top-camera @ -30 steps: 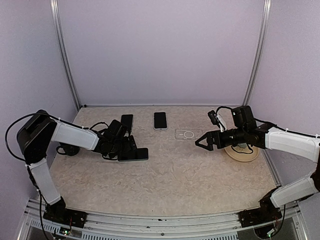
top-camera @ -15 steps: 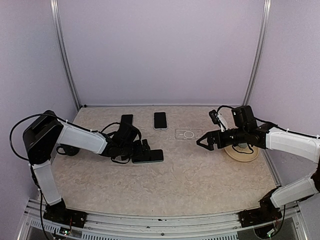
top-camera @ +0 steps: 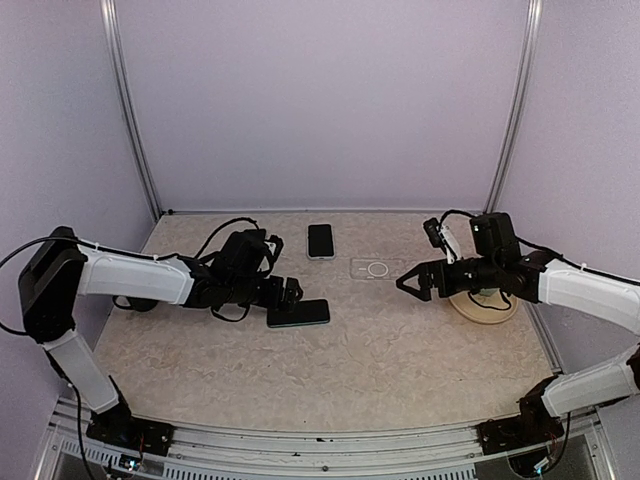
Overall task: Put the phone into the phone case
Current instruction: Move the phone to the center of the board, then pick up the phone from the center of the board.
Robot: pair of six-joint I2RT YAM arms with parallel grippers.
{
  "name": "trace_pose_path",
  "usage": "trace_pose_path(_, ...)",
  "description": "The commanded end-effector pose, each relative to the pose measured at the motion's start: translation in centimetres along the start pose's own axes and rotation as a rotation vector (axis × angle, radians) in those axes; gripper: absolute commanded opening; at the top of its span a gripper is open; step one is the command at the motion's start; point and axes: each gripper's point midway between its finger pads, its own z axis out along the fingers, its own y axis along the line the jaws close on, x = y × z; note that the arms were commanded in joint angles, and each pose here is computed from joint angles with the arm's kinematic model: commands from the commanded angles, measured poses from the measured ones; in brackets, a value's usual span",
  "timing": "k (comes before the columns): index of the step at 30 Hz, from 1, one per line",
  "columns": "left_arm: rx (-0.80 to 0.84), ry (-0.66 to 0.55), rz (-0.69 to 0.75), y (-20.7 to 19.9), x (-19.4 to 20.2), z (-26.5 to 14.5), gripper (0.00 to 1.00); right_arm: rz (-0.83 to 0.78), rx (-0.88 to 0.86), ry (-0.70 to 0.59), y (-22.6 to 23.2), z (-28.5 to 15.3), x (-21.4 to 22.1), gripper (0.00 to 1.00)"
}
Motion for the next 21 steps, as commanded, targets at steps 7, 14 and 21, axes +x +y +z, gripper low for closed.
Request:
trace_pose_path(7,0.185,0.057,0.607,-3.3,1.8,1.0,0.99,-0.049,-0.098,-0.05,2.0,-0.5,-1.1,1.0)
trace_pose_path(14,0.274,0.148,0.897,-4.2,3.0,2.9,0.99,-0.045,-0.088,-0.042,1.9,-0.7,-0.6,1.0)
trace_pose_path(21,0.439,0.226,0.93,-3.9,3.7,4.3,0.98,-0.041,-0.069,-0.048,1.8,-1.4,-0.4,1.0)
